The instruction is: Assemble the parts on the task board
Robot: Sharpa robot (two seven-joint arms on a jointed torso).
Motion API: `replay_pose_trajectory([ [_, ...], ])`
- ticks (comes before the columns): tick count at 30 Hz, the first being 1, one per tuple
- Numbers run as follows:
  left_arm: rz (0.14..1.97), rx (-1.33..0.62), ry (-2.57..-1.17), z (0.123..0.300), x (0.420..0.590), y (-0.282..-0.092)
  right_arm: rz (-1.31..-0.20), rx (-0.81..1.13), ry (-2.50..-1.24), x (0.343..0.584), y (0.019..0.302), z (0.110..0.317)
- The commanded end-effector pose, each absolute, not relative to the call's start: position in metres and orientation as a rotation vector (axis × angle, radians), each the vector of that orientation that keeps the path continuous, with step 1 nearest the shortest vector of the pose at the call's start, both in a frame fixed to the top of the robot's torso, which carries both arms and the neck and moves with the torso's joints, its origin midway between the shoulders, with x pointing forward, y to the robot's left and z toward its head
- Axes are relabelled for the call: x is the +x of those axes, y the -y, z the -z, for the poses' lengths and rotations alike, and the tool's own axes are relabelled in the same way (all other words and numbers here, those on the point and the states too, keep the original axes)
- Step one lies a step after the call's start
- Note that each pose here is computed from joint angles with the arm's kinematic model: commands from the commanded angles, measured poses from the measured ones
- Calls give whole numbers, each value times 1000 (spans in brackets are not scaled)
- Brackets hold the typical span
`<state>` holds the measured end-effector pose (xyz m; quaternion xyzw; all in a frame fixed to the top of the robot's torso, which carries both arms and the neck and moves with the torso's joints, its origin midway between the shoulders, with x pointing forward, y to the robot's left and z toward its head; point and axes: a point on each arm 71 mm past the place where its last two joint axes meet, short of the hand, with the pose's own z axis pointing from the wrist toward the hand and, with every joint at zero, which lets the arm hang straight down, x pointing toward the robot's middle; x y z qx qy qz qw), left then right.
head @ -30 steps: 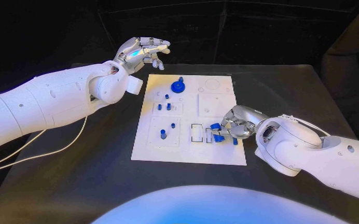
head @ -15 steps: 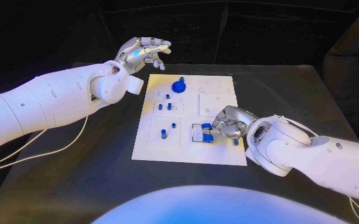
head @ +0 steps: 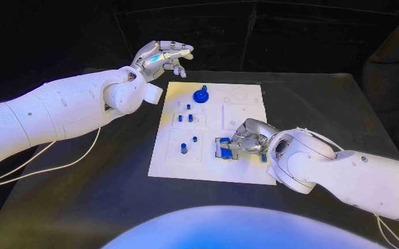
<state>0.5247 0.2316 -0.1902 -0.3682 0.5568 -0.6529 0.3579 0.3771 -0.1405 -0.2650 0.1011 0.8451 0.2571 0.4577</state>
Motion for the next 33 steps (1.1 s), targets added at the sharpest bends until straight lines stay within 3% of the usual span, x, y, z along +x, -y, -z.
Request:
replay_pose_trajectory([
  [1,1703,-949,-1438,189,525,-230,-607,270,-2097,378,140,266],
  [15,1702,-950,-1440,189,525,-230,-593,240,-2077,379,138,265],
  [26,1701,-951,-1440,189,526,-230,-663,145,-2020,374,136,256],
  [33,1702,-950,-1440,189,526,-230,-631,168,-1974,374,157,253],
])
